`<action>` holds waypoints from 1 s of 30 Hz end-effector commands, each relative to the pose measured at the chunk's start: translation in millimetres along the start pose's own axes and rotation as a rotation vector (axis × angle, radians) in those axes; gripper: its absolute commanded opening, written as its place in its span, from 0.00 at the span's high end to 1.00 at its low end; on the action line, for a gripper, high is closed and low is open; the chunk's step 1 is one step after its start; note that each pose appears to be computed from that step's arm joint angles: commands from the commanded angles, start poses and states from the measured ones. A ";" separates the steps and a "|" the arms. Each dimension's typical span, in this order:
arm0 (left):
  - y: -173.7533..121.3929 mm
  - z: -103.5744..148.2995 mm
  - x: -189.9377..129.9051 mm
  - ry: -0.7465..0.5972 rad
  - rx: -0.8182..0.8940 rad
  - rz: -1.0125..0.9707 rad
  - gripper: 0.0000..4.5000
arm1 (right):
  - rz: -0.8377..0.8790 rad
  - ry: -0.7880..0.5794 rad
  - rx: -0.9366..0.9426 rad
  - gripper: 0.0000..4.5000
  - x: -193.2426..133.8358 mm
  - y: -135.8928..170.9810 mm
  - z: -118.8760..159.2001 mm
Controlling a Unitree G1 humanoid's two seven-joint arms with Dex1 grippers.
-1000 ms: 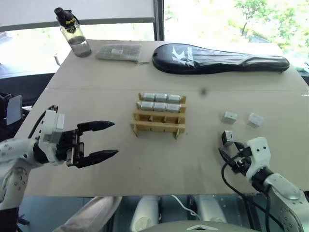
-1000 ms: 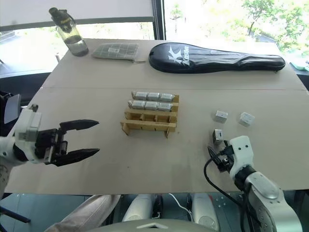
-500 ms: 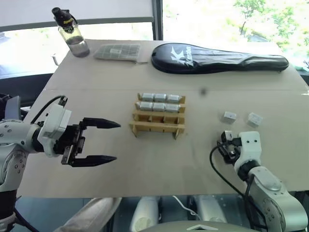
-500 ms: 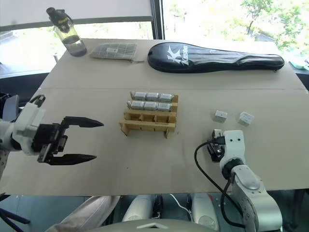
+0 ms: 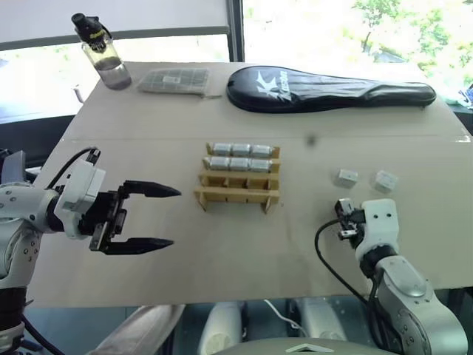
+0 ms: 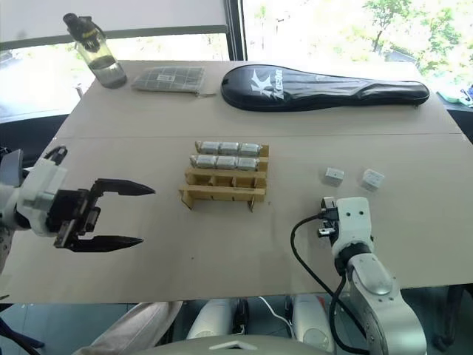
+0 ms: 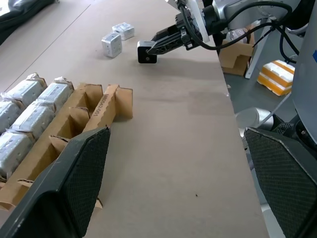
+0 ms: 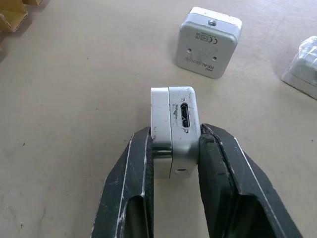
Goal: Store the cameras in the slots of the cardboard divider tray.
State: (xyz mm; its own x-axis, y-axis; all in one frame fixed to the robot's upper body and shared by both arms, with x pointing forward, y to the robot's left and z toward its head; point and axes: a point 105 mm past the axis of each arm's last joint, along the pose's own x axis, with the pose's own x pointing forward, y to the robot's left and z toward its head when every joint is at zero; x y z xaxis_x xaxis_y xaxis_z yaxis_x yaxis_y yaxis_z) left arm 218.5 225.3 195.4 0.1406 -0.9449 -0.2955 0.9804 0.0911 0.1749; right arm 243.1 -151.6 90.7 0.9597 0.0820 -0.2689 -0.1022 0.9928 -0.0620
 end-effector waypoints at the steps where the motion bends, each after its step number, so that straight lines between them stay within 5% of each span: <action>1: 1.1 6.8 -3.5 -0.002 0.038 0.002 0.00 | 0.002 -0.059 0.000 0.85 -5.4 -0.7 13.6; 7: 2.3 8.0 -5.8 -0.017 0.038 0.016 0.00 | 0.114 -0.170 -0.111 0.85 5.2 -3.8 47.5; 17: 4.7 5.6 -18.9 -0.019 0.040 0.148 0.00 | 0.866 -0.356 -0.434 0.85 43.3 70.9 138.3; 24: 2.2 -7.3 -44.4 -0.044 -0.010 0.387 0.00 | 1.298 -0.331 -0.632 0.85 53.4 147.7 133.4; 30: -15.1 -17.8 -56.2 -0.027 -0.049 0.474 0.00 | 1.435 -0.323 -0.653 0.85 56.8 185.6 128.7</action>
State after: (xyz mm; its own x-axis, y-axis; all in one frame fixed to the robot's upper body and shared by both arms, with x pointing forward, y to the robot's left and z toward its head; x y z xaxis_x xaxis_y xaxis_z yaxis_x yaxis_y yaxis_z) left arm 201.1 282.6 178.8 0.5538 -0.8114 -0.1869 0.8317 0.5284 0.1703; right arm 314.5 45.0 174.3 0.0047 0.9579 -0.2870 -0.9498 -0.0855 -0.3009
